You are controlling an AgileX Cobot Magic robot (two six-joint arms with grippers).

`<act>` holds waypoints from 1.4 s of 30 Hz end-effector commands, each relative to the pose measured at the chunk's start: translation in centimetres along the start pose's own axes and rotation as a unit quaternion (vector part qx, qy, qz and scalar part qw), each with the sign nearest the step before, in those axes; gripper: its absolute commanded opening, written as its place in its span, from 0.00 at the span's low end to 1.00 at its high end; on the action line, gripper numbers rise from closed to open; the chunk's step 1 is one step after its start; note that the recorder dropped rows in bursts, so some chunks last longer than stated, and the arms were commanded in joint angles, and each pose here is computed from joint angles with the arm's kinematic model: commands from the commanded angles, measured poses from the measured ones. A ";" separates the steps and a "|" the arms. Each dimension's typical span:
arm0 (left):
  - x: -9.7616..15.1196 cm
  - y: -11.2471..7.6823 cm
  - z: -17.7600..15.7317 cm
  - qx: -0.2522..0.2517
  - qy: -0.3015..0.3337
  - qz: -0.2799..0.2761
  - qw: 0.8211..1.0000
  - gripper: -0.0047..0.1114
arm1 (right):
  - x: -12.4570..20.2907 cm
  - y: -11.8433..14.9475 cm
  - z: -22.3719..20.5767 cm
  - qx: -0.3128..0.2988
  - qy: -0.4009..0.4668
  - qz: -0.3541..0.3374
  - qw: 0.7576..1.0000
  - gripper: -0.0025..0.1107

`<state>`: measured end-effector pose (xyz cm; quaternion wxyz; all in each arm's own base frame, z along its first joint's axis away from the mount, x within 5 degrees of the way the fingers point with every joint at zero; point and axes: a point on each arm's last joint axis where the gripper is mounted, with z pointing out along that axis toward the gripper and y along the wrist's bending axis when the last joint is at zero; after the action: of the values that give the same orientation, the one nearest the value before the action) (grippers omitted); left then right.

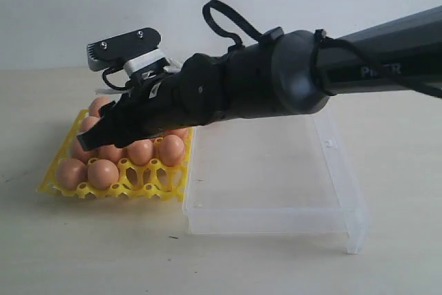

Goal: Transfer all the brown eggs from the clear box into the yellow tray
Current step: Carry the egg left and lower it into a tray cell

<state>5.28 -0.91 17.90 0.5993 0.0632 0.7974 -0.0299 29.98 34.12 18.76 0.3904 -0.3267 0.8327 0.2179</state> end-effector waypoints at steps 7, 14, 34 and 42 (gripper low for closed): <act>-0.2 0.0 -0.1 0.001 -0.009 0.002 1.000 0.04 | 3.1 0.3 2.8 0.002 0.038 0.032 0.999 0.02; -0.2 0.0 -0.1 0.001 -0.009 0.002 1.000 0.04 | 2.9 0.2 2.9 0.005 0.027 0.034 0.999 0.02; -0.2 0.0 -0.1 0.001 -0.009 0.002 1.000 0.04 | 3.1 0.3 2.9 0.002 0.037 0.029 0.999 0.42; -0.2 0.0 -0.1 0.001 -0.009 0.002 1.000 0.04 | 3.0 0.3 2.8 0.003 0.034 0.029 0.999 0.54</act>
<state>5.28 -0.91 17.90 0.5993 0.0632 0.7974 -0.0299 29.73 34.89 14.38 0.3481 -0.3049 0.8597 0.2162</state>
